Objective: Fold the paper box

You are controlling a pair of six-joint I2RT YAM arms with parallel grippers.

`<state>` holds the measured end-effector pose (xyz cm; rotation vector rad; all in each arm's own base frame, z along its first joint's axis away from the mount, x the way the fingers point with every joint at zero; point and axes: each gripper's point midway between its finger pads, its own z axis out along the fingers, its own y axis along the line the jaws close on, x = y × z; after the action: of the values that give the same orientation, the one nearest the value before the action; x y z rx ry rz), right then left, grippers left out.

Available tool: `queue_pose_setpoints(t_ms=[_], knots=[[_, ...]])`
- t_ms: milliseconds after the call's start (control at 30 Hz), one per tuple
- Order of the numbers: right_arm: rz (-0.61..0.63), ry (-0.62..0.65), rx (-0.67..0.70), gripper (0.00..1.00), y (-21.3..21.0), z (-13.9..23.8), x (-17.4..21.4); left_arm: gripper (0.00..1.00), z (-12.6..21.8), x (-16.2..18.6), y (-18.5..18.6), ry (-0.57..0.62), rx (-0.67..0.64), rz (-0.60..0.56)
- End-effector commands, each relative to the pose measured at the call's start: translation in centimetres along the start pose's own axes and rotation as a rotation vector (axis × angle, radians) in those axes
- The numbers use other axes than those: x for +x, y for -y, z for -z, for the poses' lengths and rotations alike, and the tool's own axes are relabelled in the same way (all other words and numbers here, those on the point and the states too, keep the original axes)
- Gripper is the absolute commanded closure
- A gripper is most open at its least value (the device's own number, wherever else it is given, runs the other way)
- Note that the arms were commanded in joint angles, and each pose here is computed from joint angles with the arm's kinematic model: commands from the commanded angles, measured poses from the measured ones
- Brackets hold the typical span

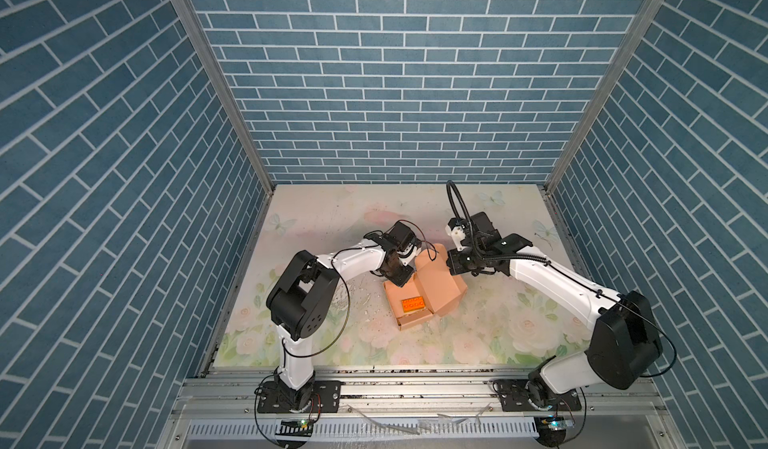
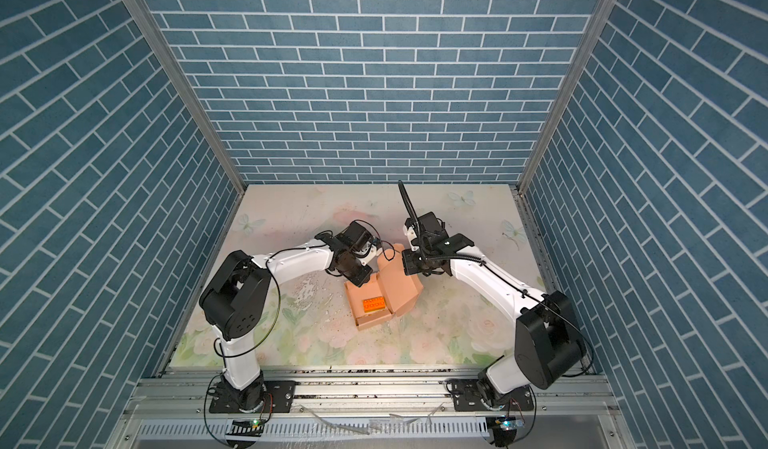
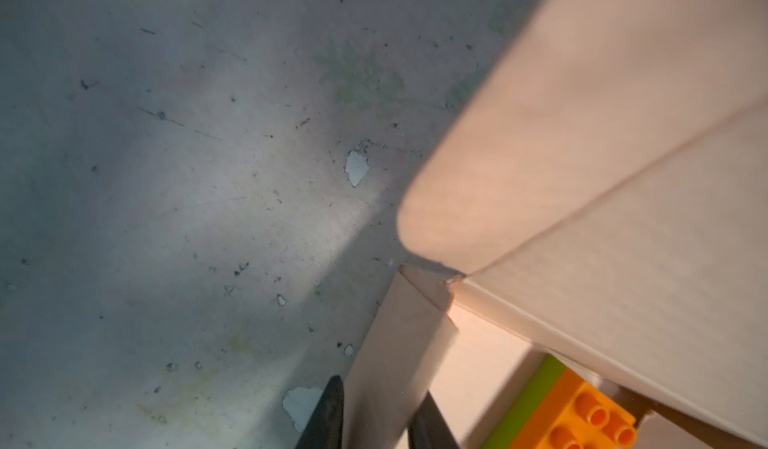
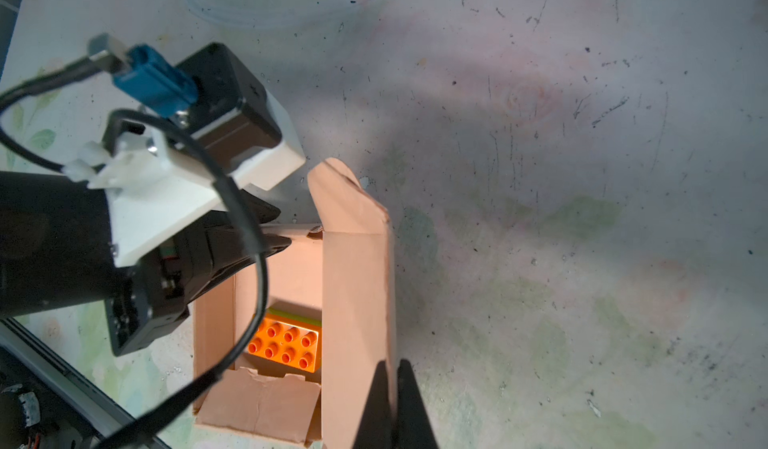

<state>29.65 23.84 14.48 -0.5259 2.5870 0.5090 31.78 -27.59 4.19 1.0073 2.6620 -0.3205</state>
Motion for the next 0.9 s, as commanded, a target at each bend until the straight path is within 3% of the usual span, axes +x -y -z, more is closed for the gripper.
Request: queue_pose_setpoints(t_ms=[0,133,300,533,867], knots=[[0.052,0.025,-0.009,1.0,-0.4,0.8,-1.1,0.79,0.0,0.5,0.5,-0.003,-0.02,-0.025],[0.057,0.033,-0.017,1.0,-0.6,1.1,-1.2,0.86,0.2,0.4,0.9,0.019,-0.052,-0.047],[0.062,0.046,-0.033,1.0,-0.9,1.7,-1.3,0.87,0.2,0.6,1.2,0.049,-0.097,-0.078],[0.066,0.069,-0.049,1.0,-1.4,2.7,-1.8,0.79,-0.3,0.6,1.9,0.06,-0.147,-0.137],[0.068,0.073,-0.069,1.0,-1.8,2.9,-2.0,0.78,-1.8,0.2,2.4,0.043,-0.153,-0.177]])
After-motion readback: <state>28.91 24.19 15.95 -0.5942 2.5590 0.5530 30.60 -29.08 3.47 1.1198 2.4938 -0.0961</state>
